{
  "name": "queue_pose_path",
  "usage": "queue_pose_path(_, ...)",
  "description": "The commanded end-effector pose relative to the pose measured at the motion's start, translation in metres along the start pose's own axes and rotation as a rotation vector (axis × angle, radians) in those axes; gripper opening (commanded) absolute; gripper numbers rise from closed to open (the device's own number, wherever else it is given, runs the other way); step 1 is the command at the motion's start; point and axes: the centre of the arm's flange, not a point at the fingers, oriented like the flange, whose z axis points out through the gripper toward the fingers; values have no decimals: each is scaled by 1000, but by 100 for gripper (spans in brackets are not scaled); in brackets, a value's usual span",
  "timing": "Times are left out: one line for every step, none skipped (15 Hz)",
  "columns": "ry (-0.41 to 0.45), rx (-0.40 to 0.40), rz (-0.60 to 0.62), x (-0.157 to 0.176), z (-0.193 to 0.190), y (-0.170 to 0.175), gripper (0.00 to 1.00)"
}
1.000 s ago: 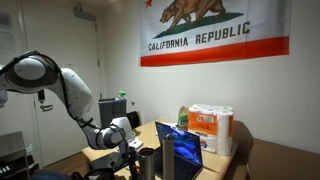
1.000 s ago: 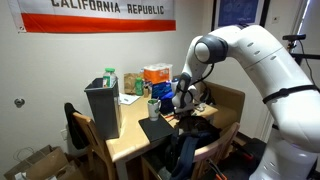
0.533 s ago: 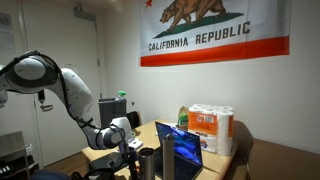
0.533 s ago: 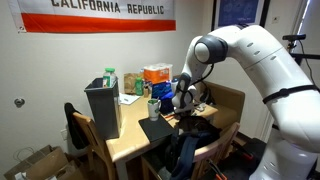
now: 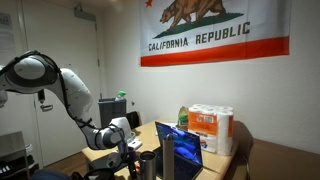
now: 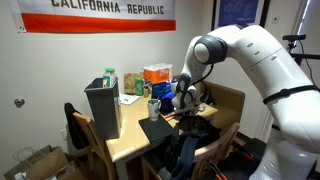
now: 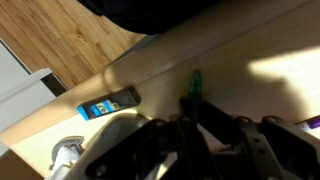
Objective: Put the spoon in the cup, the cup in the bag and close the laptop
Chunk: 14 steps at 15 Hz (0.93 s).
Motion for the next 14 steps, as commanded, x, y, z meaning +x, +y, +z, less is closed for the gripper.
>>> queue_pose_path(-40,13,-22,-17,-26,-2,8)
queue_pose_path(-48,19,-28,-20,-32,-5,8)
queue_pose_path(-56,33,-38,-24,-43,-9,8)
queue_pose_path(-68,48,-52,-27,-55,-12,8)
queue_pose_path(-77,62,-67,-30,-68,-16,8)
queue_pose_path(-95,79,-88,-33,-88,-16,8)
queue_pose_path(-111,88,-105,-35,-110,-16,8)
queue_pose_path(-131,94,-131,-36,-131,-14,9)
queue_pose_path(-152,91,-153,-36,-150,-12,9)
queue_pose_path(-183,92,-182,-37,-171,-8,9)
queue_pose_path(-207,90,-207,-37,-193,-4,9)
queue_pose_path(-240,91,-235,-35,-215,3,9)
queue_pose_path(-276,96,-266,-33,-238,12,9)
queue_pose_path(-317,94,-280,-31,-260,23,9)
